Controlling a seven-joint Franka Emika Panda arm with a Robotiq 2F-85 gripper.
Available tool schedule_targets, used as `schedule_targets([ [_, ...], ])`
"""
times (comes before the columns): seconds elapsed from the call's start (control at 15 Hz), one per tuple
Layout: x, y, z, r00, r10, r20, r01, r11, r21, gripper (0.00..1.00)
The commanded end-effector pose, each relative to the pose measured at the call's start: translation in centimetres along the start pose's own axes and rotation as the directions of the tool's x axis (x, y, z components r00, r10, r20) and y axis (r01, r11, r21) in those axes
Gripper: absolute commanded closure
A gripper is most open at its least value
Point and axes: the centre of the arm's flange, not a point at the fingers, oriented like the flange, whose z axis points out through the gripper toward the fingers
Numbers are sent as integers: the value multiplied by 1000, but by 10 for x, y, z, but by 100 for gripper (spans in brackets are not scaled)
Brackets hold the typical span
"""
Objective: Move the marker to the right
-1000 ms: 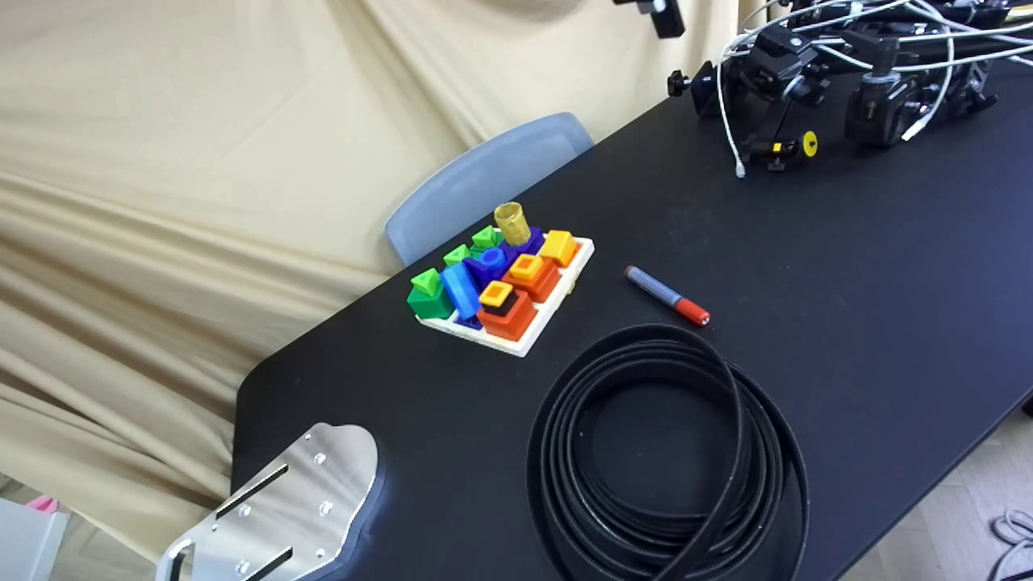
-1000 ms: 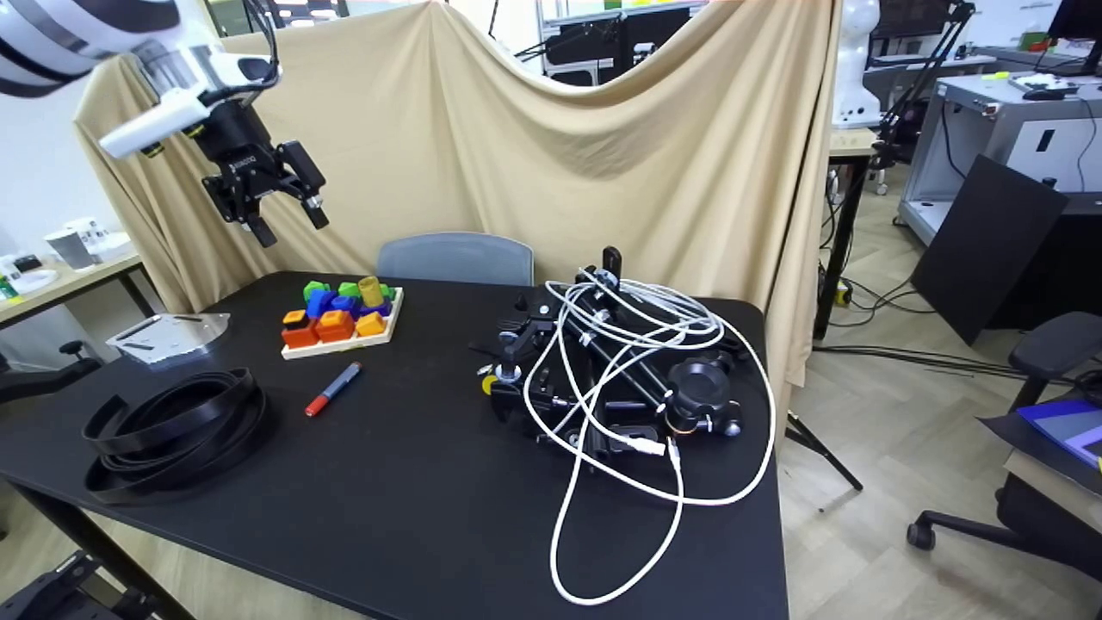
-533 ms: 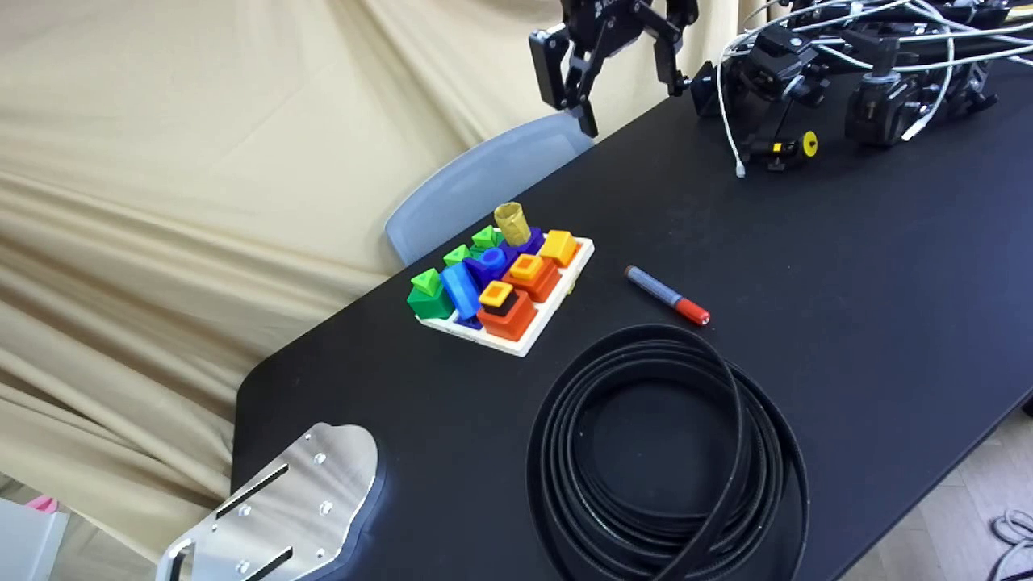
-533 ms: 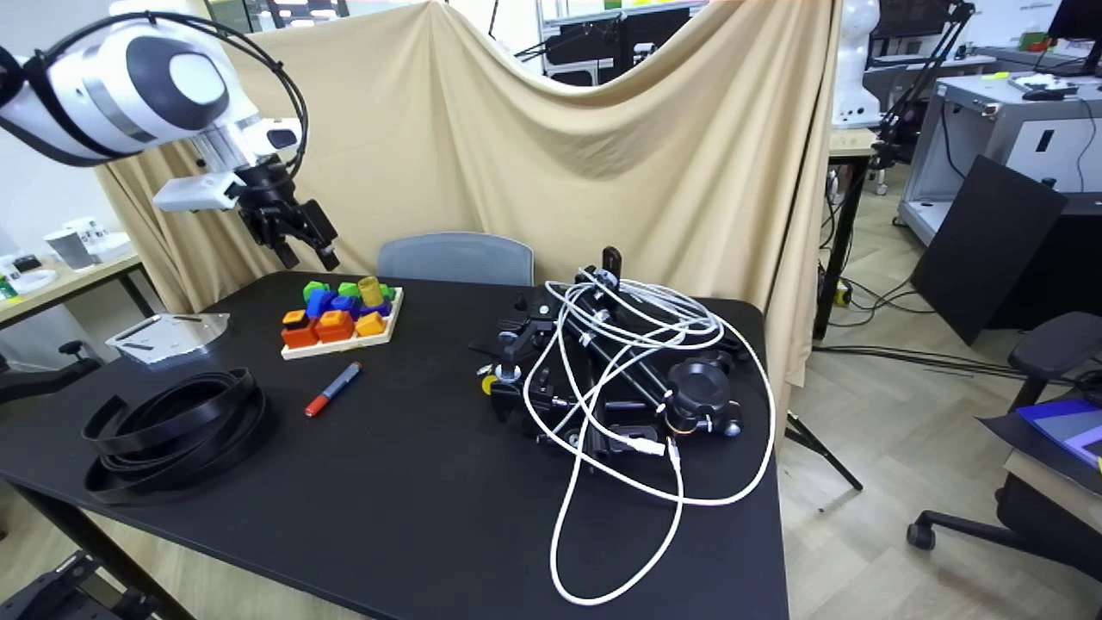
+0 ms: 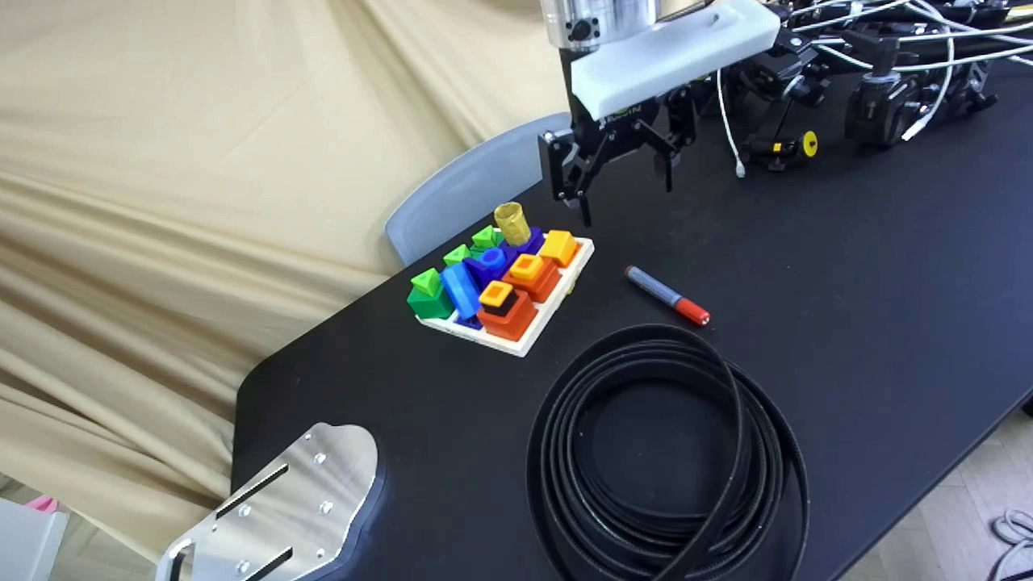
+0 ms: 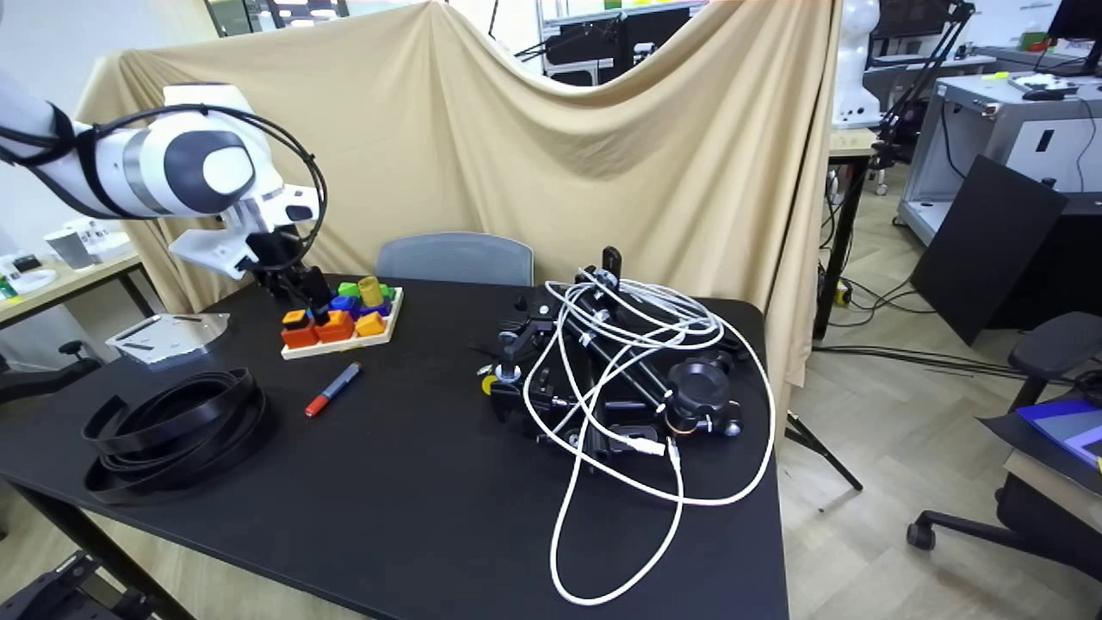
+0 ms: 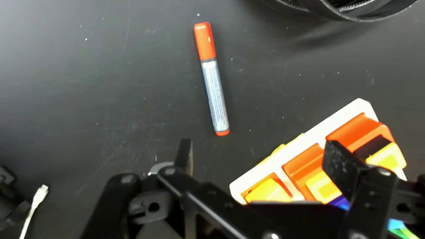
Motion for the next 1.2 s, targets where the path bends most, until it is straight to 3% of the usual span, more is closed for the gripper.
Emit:
schedule_targets([
  [0.0,-6,4,24,999,22,24,-22,1000,6,0],
  [0.33,-10,11,56,996,-2,91,5,999,-33,0],
  [0.73,-13,13,60,996,-3,92,5,1000,-30,0],
  [1.13,-5,10,90,968,-209,141,223,971,-90,0],
])
